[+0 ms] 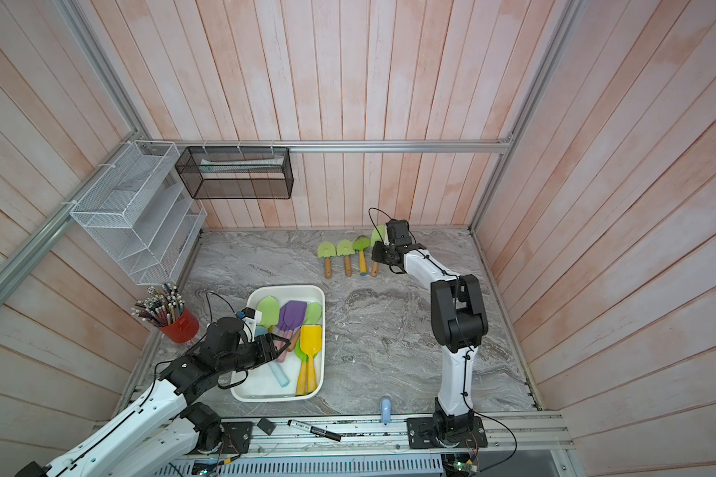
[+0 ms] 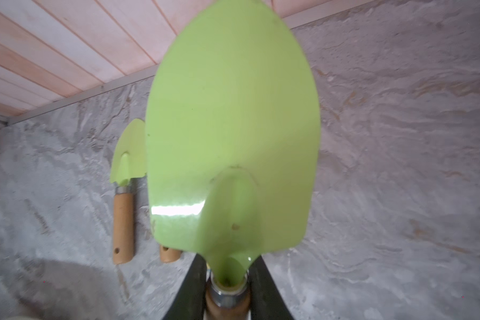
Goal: Take the shovel out of the storage box
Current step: Place the shovel at the center of the board.
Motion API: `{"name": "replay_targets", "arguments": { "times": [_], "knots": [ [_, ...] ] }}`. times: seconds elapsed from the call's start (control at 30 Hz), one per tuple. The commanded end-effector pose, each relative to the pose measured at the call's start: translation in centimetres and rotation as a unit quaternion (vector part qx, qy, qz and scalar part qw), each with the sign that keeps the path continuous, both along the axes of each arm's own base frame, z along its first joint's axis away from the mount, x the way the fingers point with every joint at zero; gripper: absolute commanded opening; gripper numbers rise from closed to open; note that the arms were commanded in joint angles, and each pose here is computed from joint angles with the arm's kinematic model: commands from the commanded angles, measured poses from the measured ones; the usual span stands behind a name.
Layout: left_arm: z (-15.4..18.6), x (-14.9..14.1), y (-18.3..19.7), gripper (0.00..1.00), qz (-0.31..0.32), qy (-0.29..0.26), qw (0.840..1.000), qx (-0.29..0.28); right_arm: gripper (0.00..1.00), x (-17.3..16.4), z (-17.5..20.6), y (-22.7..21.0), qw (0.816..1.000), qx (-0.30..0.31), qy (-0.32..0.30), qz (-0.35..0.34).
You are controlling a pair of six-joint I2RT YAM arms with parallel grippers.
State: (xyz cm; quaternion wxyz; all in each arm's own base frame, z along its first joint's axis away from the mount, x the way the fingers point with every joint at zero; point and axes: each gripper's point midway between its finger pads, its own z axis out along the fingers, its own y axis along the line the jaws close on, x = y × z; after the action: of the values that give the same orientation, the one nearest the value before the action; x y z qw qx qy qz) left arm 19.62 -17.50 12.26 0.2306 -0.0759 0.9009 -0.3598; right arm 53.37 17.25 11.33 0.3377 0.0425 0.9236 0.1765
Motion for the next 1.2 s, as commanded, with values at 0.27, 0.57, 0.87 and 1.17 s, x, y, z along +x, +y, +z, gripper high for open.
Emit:
{"name": "replay_targets", "arguments": {
  "times": [0.27, 0.57, 0.87, 1.17],
  "knots": [
    [-1.3, -0.4, 0.1, 0.61, 0.009, 0.011, 1.0, 0.007, 0.17, 2.9, -3.9, -2.2, 0.996, -0.089, 0.028, -0.015],
    [-1.4, -0.4, 0.0, 0.61, 0.009, 0.012, 1.0, 0.001, 0.17, 4.0, -6.9, -1.8, 0.993, -0.1, 0.053, -0.01],
    [-1.9, -0.6, 0.1, 0.61, 0.009, 0.018, 1.0, 0.005, 0.18, 4.7, -9.2, -1.8, 0.991, -0.112, 0.069, -0.006],
    [-3.3, -1.2, 1.3, 0.61, 0.027, 0.043, 0.998, 0.046, 0.28, 4.7, -8.9, -1.9, 0.991, -0.117, 0.07, -0.006]
  ]
}}
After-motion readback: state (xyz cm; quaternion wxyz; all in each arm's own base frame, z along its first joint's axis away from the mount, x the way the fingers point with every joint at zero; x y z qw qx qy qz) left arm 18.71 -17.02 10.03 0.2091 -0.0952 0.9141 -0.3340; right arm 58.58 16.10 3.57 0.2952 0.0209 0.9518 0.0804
